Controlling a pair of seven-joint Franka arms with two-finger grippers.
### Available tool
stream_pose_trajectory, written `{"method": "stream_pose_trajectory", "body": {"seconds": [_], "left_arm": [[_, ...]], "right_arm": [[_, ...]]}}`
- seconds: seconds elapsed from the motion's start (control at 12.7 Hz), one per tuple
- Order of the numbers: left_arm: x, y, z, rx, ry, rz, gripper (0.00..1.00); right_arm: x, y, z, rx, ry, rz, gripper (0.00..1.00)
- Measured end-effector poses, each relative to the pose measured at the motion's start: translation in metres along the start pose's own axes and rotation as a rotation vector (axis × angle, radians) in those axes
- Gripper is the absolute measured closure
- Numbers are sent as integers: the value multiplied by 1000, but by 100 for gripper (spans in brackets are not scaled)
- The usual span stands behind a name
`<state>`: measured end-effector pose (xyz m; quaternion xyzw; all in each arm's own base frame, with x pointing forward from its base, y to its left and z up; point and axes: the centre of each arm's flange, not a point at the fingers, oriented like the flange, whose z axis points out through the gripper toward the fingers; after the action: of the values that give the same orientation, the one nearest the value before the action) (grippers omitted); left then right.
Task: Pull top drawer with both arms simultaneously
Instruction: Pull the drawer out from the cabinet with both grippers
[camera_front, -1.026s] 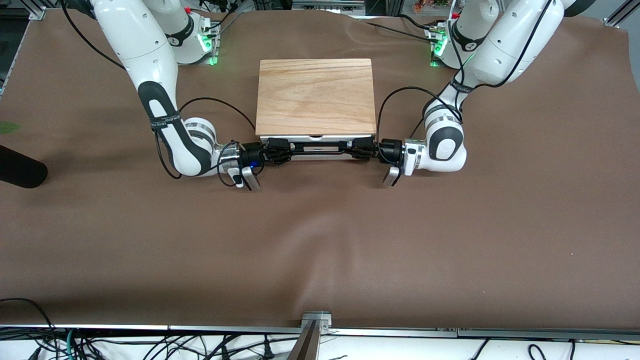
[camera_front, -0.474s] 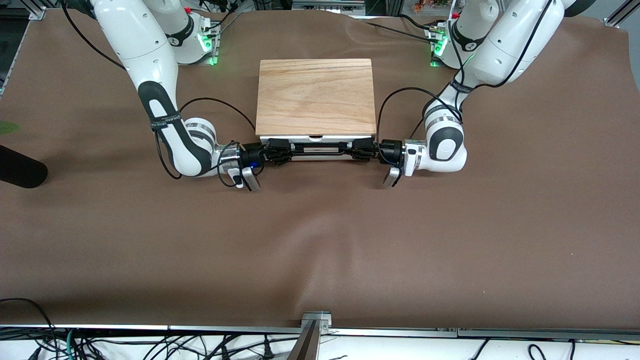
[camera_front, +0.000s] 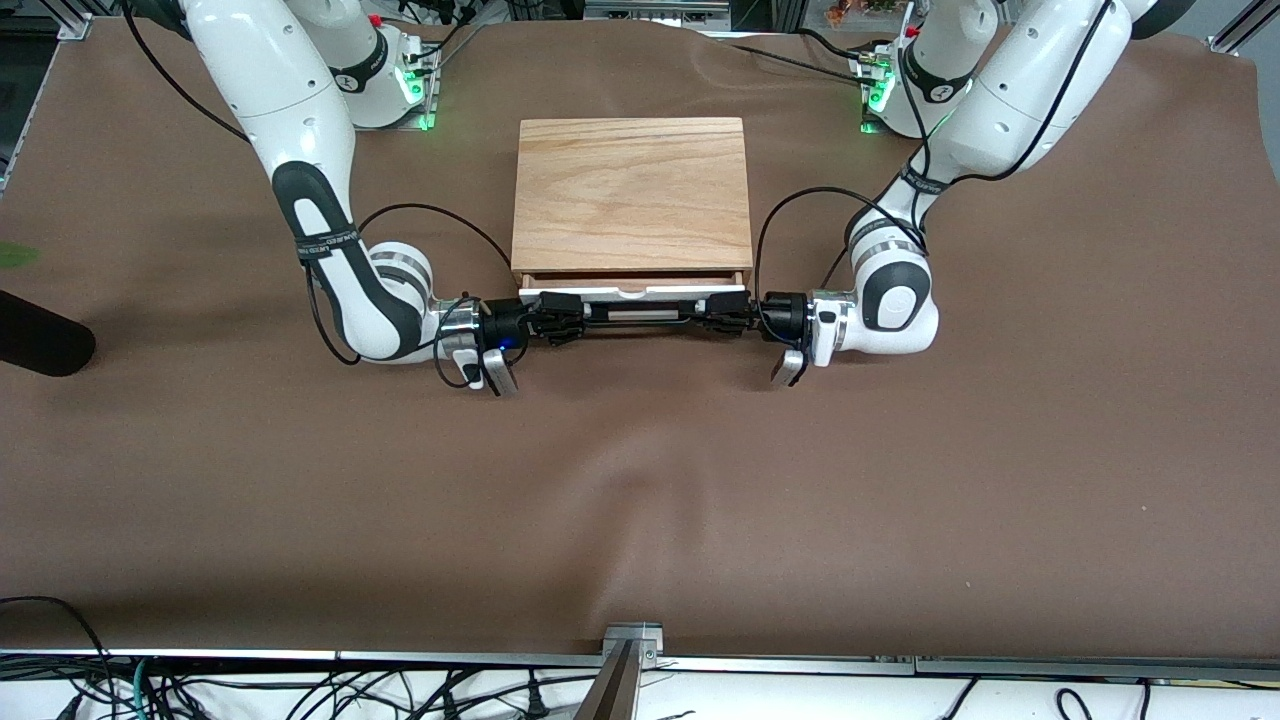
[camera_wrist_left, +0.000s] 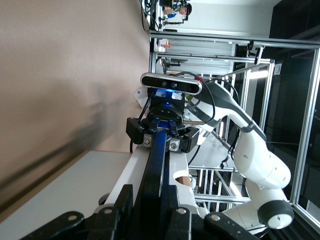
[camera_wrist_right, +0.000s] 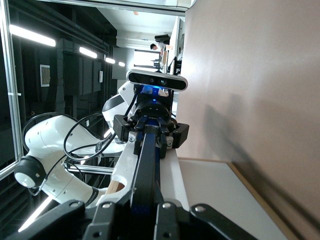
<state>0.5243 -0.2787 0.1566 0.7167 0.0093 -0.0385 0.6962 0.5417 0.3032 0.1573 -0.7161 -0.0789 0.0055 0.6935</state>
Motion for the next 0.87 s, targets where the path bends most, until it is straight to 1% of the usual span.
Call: {"method": "stream_pose_trajectory", "body": {"seconds": [0.24,0.71,0.87], "left_arm": [[13,-1,-4,5,19,-23,73],[42,-1,-10,-3,48,-75,74],[59,3,-20,-6,70,-81,81]], "right_arm": [[16,2,1,-4,4,13,92],[45,7,-2,-6,19,35,92],[59,6,-5,-12,36,37,92]]}}
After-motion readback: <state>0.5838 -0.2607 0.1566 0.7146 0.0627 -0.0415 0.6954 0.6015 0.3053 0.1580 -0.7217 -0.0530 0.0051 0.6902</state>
